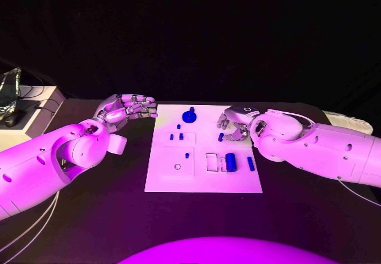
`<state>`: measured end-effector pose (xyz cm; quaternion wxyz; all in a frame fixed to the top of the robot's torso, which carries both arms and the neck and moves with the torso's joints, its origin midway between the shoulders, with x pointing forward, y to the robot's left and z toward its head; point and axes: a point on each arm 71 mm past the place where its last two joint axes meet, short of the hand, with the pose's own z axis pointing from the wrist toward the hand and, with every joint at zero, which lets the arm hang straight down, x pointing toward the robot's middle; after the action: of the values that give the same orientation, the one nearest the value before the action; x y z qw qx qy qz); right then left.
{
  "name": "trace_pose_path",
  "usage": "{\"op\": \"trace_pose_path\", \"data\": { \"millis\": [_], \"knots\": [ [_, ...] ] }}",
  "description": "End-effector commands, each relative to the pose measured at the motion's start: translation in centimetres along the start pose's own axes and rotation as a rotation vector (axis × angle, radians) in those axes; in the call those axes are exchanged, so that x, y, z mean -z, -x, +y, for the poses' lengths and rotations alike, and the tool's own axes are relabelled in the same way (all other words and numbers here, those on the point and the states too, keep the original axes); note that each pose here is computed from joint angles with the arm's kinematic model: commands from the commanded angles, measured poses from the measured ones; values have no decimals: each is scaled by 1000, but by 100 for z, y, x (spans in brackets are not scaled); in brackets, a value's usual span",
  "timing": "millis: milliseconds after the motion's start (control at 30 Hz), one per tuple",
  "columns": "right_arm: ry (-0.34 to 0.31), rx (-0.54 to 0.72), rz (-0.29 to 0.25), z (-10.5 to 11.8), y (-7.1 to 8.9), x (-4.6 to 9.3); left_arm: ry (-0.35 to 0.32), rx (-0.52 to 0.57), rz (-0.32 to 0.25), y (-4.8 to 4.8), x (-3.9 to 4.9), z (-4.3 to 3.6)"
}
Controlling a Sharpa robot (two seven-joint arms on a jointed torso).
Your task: Assemble the parts on the task board
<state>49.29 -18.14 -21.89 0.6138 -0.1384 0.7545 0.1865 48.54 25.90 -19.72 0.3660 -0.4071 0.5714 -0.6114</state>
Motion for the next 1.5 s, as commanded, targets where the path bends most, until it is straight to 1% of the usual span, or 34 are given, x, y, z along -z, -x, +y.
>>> {"op": "trace_pose_path", "data": {
  "millis": [33, 200, 500, 867, 1333, 1500],
  "knots": [
    [8, 26, 33, 10, -37, -5, -11, 6, 11, -15, -1, -12],
    [15, 24, 36, 30, -53, -9, -10, 5, 9, -11, 2, -12],
    [19, 17, 59, 60, -84, -3, -7, 3, 4, 1, 4, -9],
    [32, 6, 49, 102, -90, -2, -4, 2, 2, 7, 6, -7],
    [27, -5, 41, 119, -130, -22, 0, 1, 3, 14, 13, -7],
    [21, -40, 15, 124, -123, -18, 2, 2, 3, 15, 12, -6]
  ]
}}
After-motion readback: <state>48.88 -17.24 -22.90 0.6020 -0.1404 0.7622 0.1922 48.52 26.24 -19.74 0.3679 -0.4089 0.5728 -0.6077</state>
